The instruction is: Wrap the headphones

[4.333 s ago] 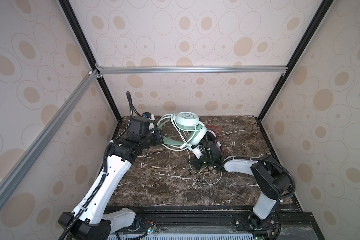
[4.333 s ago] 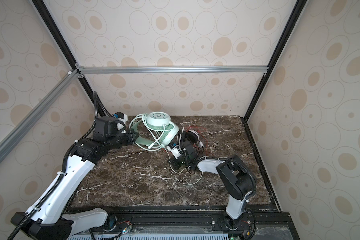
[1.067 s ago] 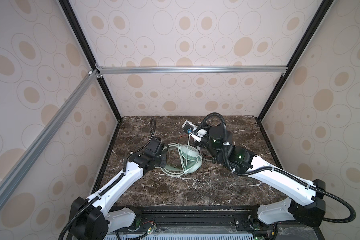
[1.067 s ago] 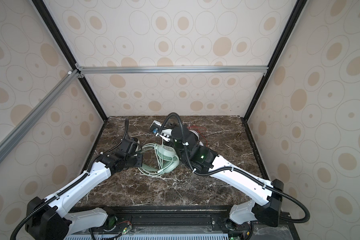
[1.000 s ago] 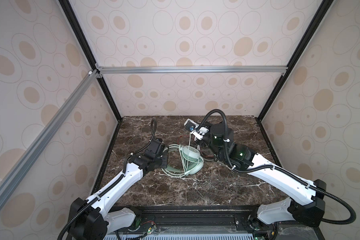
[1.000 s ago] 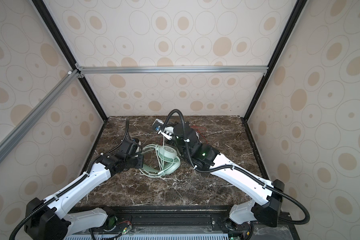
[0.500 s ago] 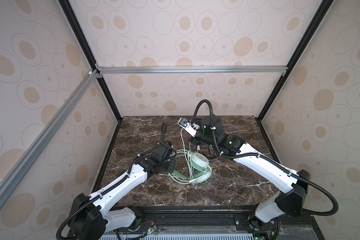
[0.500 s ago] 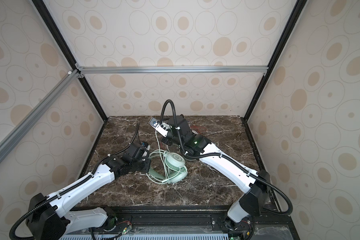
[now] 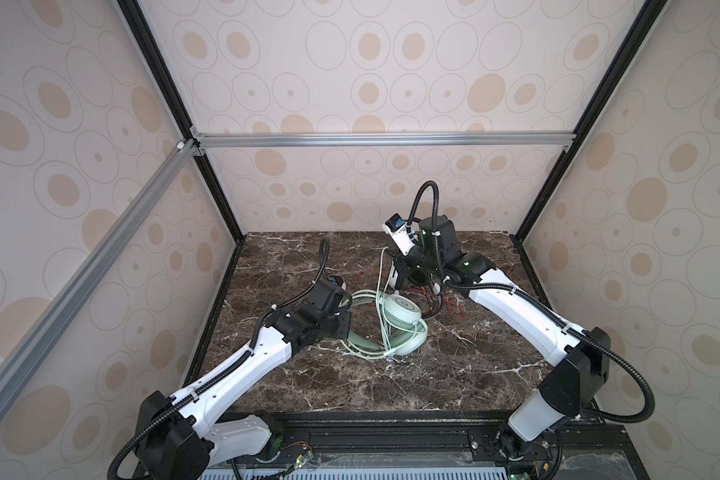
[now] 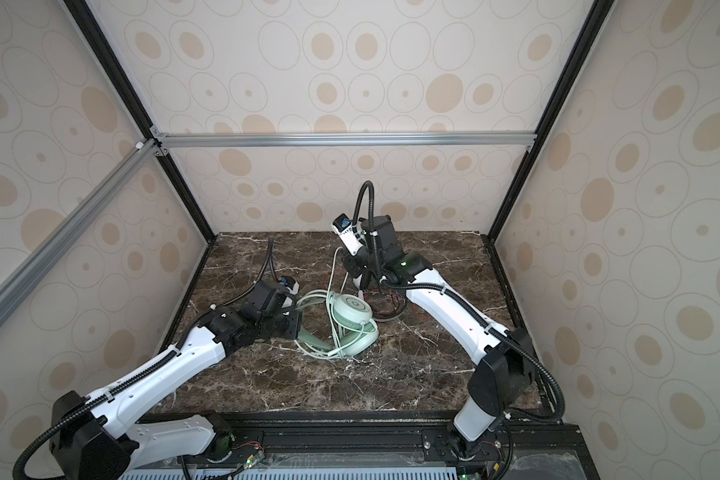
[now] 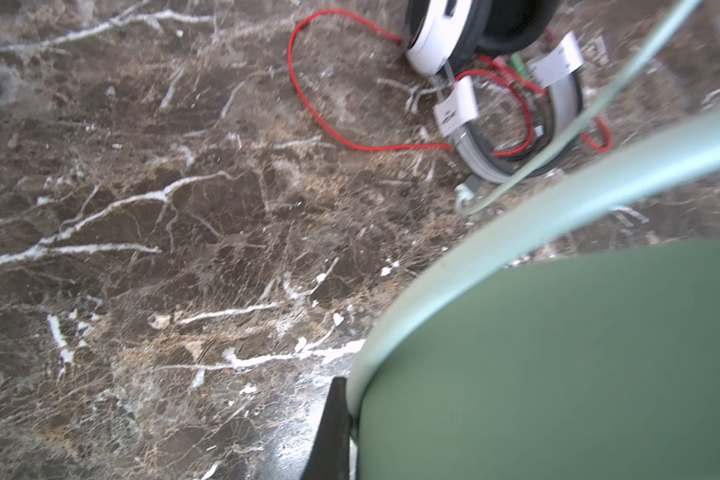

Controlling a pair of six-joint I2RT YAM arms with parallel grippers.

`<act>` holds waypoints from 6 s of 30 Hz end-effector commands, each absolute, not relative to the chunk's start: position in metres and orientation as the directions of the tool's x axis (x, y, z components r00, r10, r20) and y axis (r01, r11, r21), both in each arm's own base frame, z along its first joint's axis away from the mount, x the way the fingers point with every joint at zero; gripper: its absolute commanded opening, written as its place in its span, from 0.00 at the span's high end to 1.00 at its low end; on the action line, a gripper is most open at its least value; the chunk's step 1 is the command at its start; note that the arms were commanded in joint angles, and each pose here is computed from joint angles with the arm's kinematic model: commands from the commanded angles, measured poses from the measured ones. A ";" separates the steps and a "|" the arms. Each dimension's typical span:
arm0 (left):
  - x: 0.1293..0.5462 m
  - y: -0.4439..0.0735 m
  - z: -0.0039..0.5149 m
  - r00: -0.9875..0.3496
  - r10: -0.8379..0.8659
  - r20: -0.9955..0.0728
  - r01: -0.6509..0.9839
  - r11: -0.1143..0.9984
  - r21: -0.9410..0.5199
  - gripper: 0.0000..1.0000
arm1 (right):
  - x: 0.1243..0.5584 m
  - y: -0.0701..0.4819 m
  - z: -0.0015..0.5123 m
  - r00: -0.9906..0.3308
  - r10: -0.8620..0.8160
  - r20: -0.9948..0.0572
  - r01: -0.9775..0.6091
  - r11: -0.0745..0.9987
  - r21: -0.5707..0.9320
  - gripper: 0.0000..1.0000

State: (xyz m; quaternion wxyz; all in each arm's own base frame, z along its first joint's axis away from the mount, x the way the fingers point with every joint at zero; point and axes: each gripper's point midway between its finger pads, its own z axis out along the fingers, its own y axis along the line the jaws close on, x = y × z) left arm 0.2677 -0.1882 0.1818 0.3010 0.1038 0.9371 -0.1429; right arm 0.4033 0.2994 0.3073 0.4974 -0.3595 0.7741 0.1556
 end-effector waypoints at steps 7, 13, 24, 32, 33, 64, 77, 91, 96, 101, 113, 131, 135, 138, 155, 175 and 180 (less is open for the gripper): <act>0.275 -0.198 0.347 -0.645 -0.089 -0.759 0.309 0.878 -0.366 1.00 | 0.370 0.325 0.266 -0.505 -0.197 -0.840 -0.826 0.394 0.403 0.95; 0.293 -0.188 0.390 -0.577 -0.152 -0.802 0.248 0.903 -0.349 1.00 | 0.327 0.319 0.266 -0.570 -0.109 -0.815 -0.808 0.255 0.531 0.45; 0.303 -0.193 0.392 -0.577 -0.145 -0.804 0.246 0.908 -0.340 1.00 | 0.279 0.272 0.217 -0.538 -0.118 -0.835 -0.789 0.420 0.449 0.27; 0.303 -0.193 0.399 -0.568 -0.160 -0.807 0.245 0.904 -0.351 1.00 | 0.258 0.307 0.158 -0.506 -0.285 -0.814 -0.831 0.414 0.372 0.23; 0.303 -0.193 0.400 -0.569 -0.161 -0.807 0.245 0.903 -0.353 1.00 | 0.260 0.310 0.151 -0.517 -0.280 -0.809 -0.824 0.418 0.382 0.23; 0.309 -0.196 0.399 -0.578 -0.154 -0.801 0.242 0.906 -0.348 1.00 | 0.344 0.348 0.116 -0.401 -0.087 -0.912 -0.802 0.514 0.303 0.63; 0.364 -0.146 0.395 -0.556 -0.275 -0.784 0.117 0.909 -0.401 1.00 | 0.287 0.313 0.076 -0.520 -0.237 -0.821 -0.742 0.602 0.296 1.00; 0.404 -0.079 0.321 -0.576 -0.298 -0.761 -0.154 0.954 -0.258 1.00 | 0.211 0.275 0.129 -0.415 -0.577 -0.704 -0.762 0.643 -0.078 1.00; 0.398 -0.069 0.283 -0.615 -0.280 -0.737 -0.204 0.960 -0.194 1.00 | 0.194 0.261 0.170 -0.283 -0.738 -0.613 -0.733 0.578 -0.357 1.00; 0.389 -0.065 0.252 -0.656 -0.266 -0.707 -0.222 0.962 -0.155 1.00 | 0.190 0.259 0.215 -0.172 -0.845 -0.506 -0.646 0.484 -0.590 1.00; 0.341 -0.111 0.199 -0.767 -0.086 -0.636 -0.079 0.996 -0.039 1.00 | 0.224 0.301 0.281 0.032 -0.991 -0.129 -0.407 0.105 -0.907 1.00; 0.273 -0.163 0.169 -0.814 0.133 -0.566 0.174 0.984 -0.020 1.00 | 0.247 0.329 0.277 0.364 -0.919 0.149 -0.373 -0.290 -0.881 1.00; 0.262 -0.170 0.168 -0.813 0.175 -0.555 0.224 0.974 -0.021 1.00 | 0.250 0.324 0.272 0.400 -0.906 0.136 -0.401 -0.306 -0.863 1.00; 0.254 -0.176 0.167 -0.808 0.203 -0.553 0.261 0.965 -0.027 1.00 | 0.250 0.318 0.265 0.428 -0.897 0.108 -0.446 -0.314 -0.838 1.00; 0.211 -0.209 0.160 -0.773 0.365 -0.520 0.446 0.894 -0.036 1.00 | 0.265 0.295 0.234 0.437 -0.899 0.020 -0.574 -0.296 -0.763 0.92; 0.205 -0.212 0.164 -0.758 0.393 -0.521 0.473 0.881 -0.022 1.00 | 0.277 0.276 0.216 0.364 -0.923 -0.125 -0.681 -0.172 -0.712 0.91; 0.199 -0.222 0.172 -0.744 0.381 -0.549 0.506 0.858 -0.090 1.00 | 0.270 0.279 0.214 0.348 -0.898 -0.270 -0.717 -0.070 -0.694 0.91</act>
